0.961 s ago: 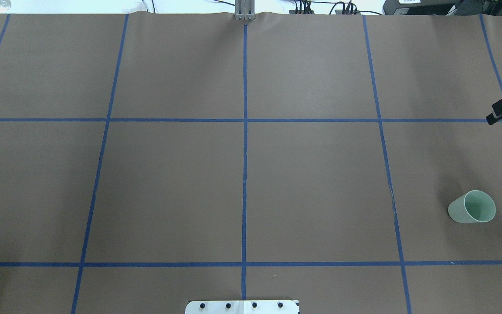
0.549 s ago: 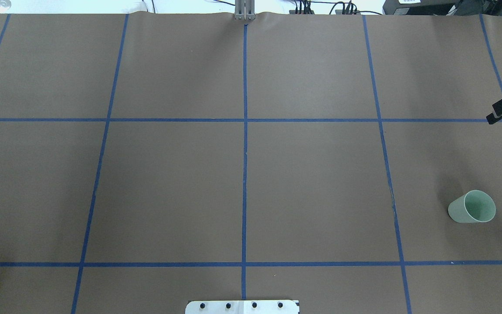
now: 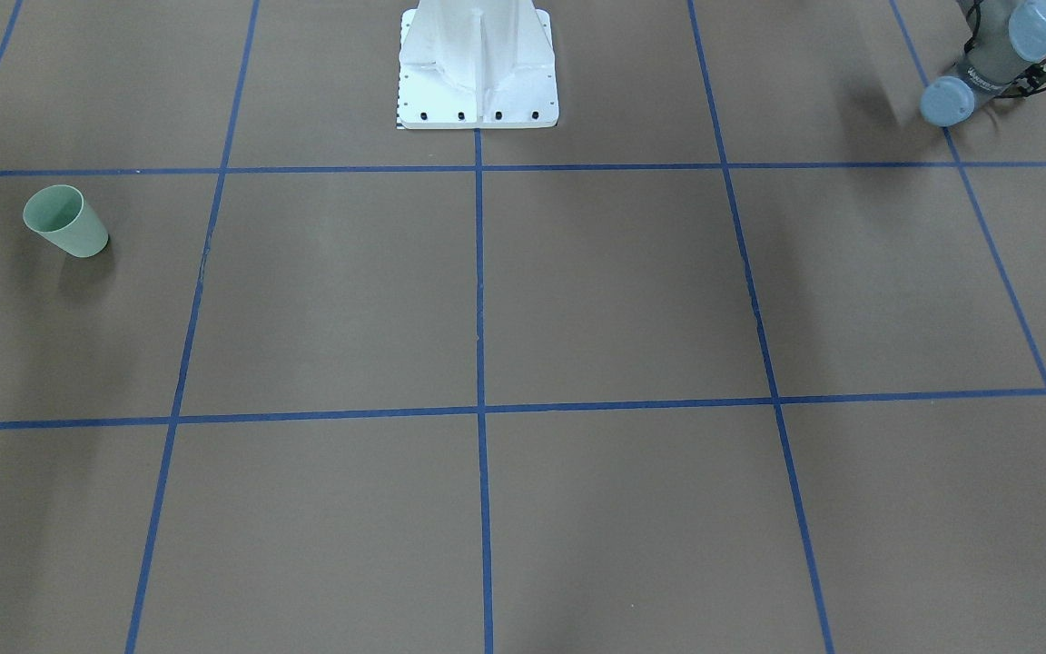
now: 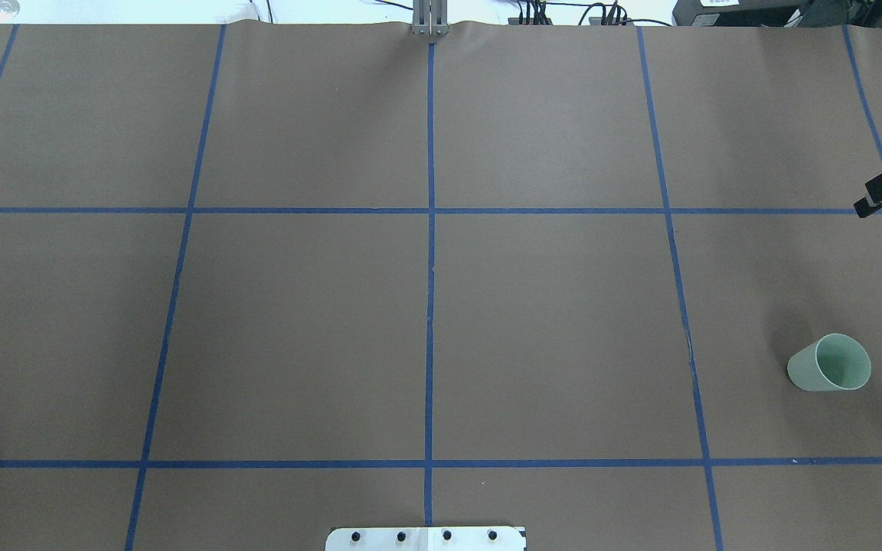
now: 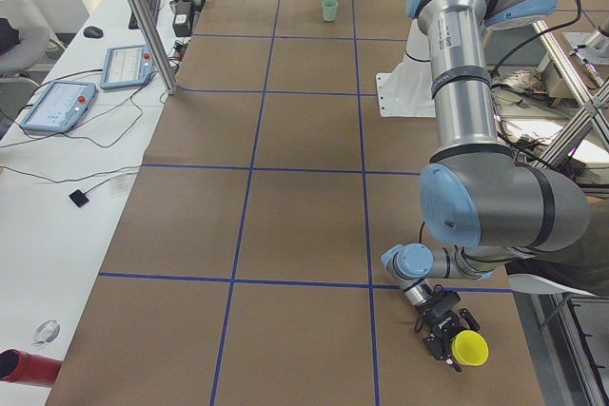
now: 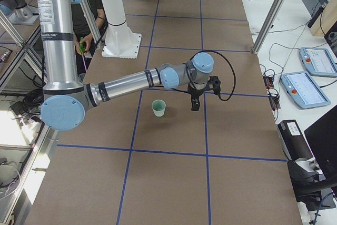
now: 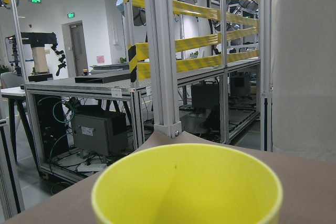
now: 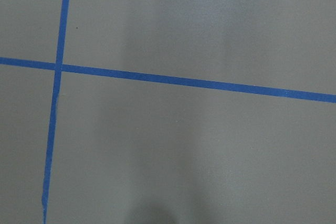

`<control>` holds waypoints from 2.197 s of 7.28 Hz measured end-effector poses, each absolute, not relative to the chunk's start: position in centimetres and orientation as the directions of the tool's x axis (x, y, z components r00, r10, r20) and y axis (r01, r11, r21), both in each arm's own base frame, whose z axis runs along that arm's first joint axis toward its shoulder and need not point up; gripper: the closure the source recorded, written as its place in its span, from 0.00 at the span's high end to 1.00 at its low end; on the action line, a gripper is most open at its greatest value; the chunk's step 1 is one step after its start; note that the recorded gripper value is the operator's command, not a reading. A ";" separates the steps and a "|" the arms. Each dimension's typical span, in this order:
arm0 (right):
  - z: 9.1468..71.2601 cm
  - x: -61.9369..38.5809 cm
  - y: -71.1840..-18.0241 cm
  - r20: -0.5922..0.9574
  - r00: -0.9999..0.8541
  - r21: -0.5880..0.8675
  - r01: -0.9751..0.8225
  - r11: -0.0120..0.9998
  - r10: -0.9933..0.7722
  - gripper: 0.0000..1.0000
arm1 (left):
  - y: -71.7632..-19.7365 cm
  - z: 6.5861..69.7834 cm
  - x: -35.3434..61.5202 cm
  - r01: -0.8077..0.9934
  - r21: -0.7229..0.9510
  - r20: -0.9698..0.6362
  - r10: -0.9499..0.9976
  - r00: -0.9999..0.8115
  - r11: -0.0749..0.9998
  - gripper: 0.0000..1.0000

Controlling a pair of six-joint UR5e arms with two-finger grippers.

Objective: Transfer and stack yellow cup on green cup

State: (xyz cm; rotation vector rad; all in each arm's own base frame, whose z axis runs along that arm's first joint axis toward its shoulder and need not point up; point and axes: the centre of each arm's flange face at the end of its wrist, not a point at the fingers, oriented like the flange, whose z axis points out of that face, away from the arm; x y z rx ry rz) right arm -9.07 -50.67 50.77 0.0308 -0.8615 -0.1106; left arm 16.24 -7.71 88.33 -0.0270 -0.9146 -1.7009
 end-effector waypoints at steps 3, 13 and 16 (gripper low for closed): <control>50.8 -9.0 -50.4 0.758 0.644 0.069 0.085 0.994 -0.107 1.00 | -7.7 89.3 11.2 0.824 0.566 0.456 -0.821 -0.344 -0.030 0.45; 50.7 -9.5 -50.4 0.789 0.606 0.051 0.097 0.994 -0.100 1.00 | -12.9 92.8 -3.9 0.842 0.510 0.131 -0.984 0.123 0.174 0.46; 50.8 -9.7 -50.6 0.798 0.595 0.042 0.101 0.994 -0.094 1.00 | -14.0 92.9 -5.0 0.847 0.498 0.045 -0.981 0.191 0.188 0.46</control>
